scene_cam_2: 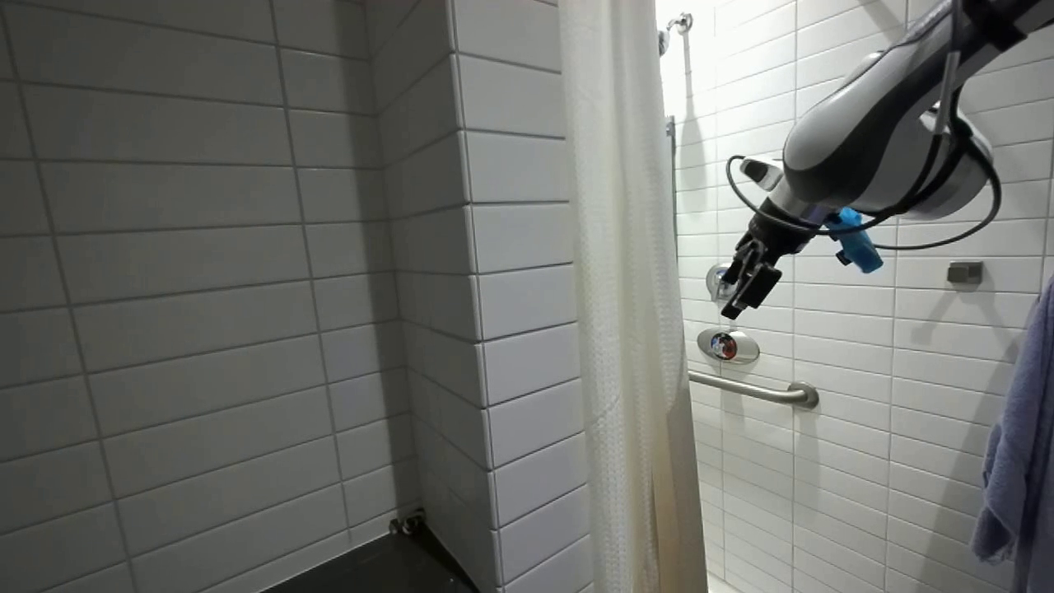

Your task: Pull the curtain to the right

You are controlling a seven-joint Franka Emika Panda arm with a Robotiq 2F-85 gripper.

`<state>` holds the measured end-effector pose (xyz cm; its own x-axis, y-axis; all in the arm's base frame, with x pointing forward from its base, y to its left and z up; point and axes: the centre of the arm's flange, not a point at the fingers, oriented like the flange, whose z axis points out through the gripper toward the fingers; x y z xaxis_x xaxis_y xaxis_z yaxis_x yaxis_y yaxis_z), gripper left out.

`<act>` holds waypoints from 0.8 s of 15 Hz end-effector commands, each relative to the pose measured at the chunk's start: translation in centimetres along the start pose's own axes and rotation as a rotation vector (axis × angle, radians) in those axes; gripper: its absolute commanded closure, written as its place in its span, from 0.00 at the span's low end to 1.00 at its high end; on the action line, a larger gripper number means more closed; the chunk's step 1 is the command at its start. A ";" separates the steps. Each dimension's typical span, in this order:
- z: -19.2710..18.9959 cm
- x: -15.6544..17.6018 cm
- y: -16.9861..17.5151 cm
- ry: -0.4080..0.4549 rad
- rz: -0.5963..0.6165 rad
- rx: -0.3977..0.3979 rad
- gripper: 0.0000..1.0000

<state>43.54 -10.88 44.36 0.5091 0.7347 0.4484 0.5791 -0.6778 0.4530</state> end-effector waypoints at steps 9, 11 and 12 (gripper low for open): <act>0.5 -3.6 -0.1 0.269 -0.290 -0.017 0.00; 0.4 -4.2 0.0 0.280 -0.320 -0.018 0.00; 0.4 -4.4 0.1 0.297 -0.339 -0.021 0.00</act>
<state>41.90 -13.53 42.53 0.1661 0.8657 0.4722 0.6724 -0.4497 0.5880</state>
